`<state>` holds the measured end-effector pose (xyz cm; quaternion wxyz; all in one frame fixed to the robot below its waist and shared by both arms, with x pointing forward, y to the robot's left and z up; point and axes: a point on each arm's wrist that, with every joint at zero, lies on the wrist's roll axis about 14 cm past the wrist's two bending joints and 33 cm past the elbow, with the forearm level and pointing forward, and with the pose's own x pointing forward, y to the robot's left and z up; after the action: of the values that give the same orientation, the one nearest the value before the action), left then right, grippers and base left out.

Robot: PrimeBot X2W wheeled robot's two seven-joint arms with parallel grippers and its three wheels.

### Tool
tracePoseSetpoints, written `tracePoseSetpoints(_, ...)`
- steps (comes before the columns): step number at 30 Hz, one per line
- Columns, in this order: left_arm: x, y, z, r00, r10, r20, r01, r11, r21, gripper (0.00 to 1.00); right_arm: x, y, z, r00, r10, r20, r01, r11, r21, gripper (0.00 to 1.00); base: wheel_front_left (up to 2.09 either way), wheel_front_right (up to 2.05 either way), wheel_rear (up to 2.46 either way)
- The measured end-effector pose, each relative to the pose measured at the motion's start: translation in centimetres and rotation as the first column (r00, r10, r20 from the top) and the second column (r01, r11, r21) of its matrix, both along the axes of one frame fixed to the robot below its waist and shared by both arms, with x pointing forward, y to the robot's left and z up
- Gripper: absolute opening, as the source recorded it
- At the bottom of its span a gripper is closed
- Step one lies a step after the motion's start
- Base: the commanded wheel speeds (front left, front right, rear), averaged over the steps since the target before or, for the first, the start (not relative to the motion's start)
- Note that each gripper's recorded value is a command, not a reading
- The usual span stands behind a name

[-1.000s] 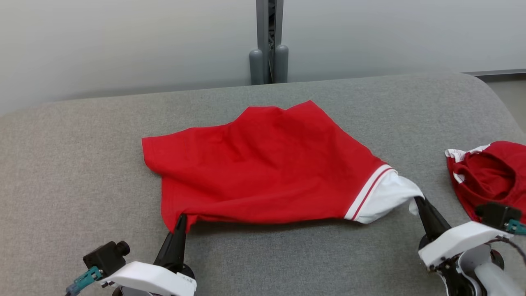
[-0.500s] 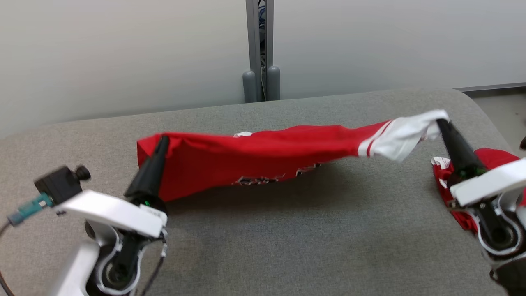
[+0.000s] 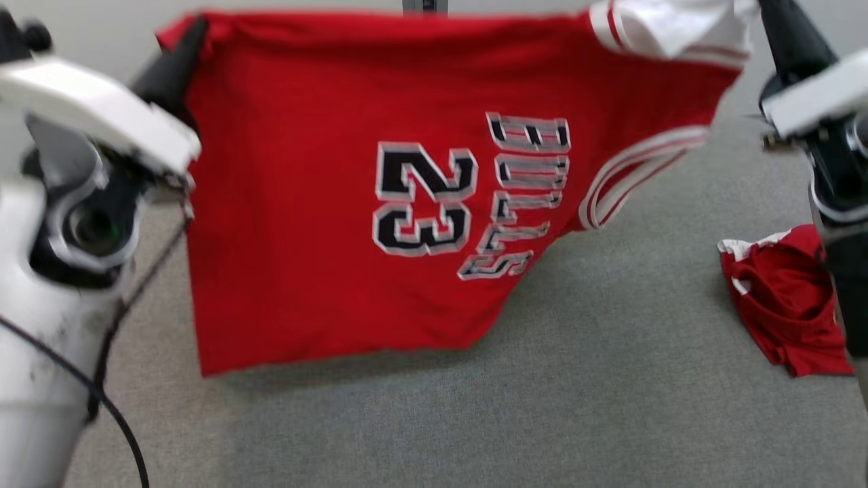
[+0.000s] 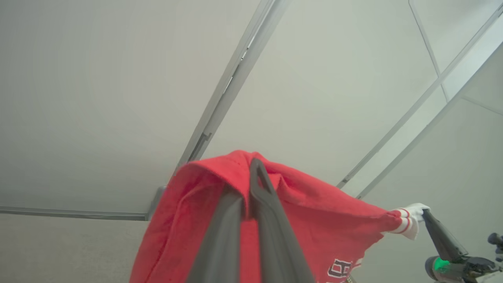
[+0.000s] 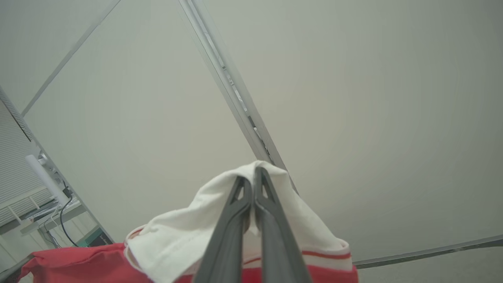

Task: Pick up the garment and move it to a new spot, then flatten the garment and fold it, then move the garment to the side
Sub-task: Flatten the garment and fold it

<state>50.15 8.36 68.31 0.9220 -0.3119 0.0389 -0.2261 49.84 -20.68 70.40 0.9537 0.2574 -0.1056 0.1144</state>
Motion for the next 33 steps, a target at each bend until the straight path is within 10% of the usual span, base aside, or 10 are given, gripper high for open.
tracePoseSetpoints(8,9.6,1.1,2.8,0.986,0.159,0.058,-0.162,0.986,0.048,0.0,7.8,1.5,3.9,0.996,-0.079,0.041,0.083,0.991,-0.106,0.0,0.0,0.0,0.0)
tracePoseSetpoints(19,16.6,1.4,7.5,0.874,0.317,0.368,-0.274,0.947,-0.166,0.0,13.1,-0.1,8.7,0.934,-0.22,0.281,0.253,0.963,-0.09,0.0,0.0,0.0,0.0)
tracePoseSetpoints(33,19.7,0.2,-16.0,0.984,0.178,-0.013,-0.175,0.978,0.117,0.0,13.8,3.9,-13.9,0.993,-0.056,-0.106,0.032,0.975,-0.222,0.0,0.0,0.0,0.0)
